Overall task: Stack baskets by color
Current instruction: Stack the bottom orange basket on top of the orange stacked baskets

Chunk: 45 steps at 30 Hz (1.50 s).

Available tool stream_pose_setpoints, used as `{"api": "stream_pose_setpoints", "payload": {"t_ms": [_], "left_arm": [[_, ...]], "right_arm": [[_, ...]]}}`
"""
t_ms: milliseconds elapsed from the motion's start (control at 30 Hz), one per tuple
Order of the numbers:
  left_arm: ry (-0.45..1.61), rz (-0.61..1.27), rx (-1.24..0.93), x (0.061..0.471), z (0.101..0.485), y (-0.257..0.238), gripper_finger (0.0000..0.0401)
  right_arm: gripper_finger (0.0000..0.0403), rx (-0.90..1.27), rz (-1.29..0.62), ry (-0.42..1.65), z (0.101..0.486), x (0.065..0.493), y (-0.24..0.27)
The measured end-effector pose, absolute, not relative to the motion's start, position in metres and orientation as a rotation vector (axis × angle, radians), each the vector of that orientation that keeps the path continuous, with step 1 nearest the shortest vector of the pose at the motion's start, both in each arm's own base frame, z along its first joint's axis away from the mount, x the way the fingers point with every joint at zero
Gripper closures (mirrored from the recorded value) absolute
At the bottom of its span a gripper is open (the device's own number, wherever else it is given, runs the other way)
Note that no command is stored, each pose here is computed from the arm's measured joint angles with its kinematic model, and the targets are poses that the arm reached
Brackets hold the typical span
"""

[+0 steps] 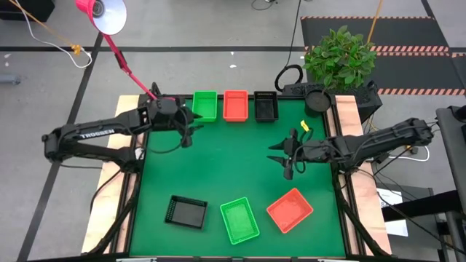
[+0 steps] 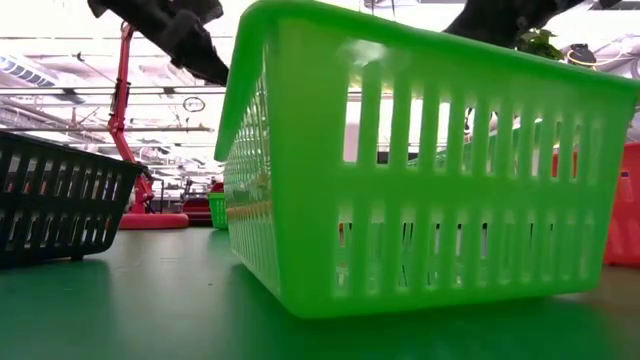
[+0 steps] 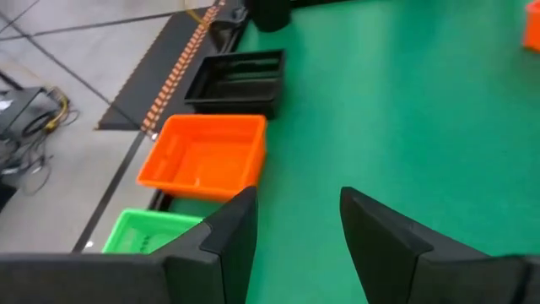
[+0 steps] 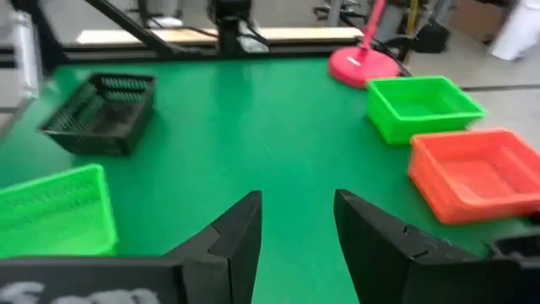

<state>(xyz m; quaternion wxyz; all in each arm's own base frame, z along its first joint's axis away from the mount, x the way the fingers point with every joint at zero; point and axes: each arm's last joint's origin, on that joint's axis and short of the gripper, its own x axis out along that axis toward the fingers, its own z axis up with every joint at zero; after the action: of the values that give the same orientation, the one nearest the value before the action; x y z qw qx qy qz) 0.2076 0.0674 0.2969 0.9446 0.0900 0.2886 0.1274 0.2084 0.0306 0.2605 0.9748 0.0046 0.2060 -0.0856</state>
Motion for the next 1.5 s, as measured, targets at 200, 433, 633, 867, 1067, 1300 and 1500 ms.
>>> {"api": "stream_pose_setpoints", "payload": {"t_ms": [200, 433, 633, 867, 1067, 1300, 1500], "left_arm": [[0.587, 0.212, 0.187, 0.215, 0.295, 0.048, 0.0229], [0.616, 0.172, 0.165, 0.217, 0.292, 0.026, 0.0229], [0.608, 0.149, 0.167, 0.218, 0.292, 0.01, 0.0229], [0.599, 0.116, 0.159, 0.218, 0.292, -0.003, 0.0229], [0.595, 0.086, 0.157, 0.218, 0.292, -0.011, 0.0229], [0.591, 0.08, 0.139, 0.217, 0.292, -0.018, 0.0229], [0.586, 0.069, 0.131, 0.216, 0.292, -0.027, 0.0229]], "right_arm": [[0.0259, 0.068, -0.177, 0.452, 0.246, 0.224, 0.037], [0.0259, 0.154, -0.124, 0.432, 0.228, 0.248, 0.06], [0.0259, 0.139, -0.027, 0.46, 0.239, 0.269, 0.098], [0.0259, 0.124, 0.068, 0.532, 0.25, 0.289, 0.15], [0.0259, 0.139, 0.101, 0.629, 0.246, 0.305, 0.191], [0.0259, 0.176, 0.109, 0.701, 0.232, 0.315, 0.224], [0.0259, 0.3, 0.044, 0.787, 0.225, 0.302, 0.232]]}}
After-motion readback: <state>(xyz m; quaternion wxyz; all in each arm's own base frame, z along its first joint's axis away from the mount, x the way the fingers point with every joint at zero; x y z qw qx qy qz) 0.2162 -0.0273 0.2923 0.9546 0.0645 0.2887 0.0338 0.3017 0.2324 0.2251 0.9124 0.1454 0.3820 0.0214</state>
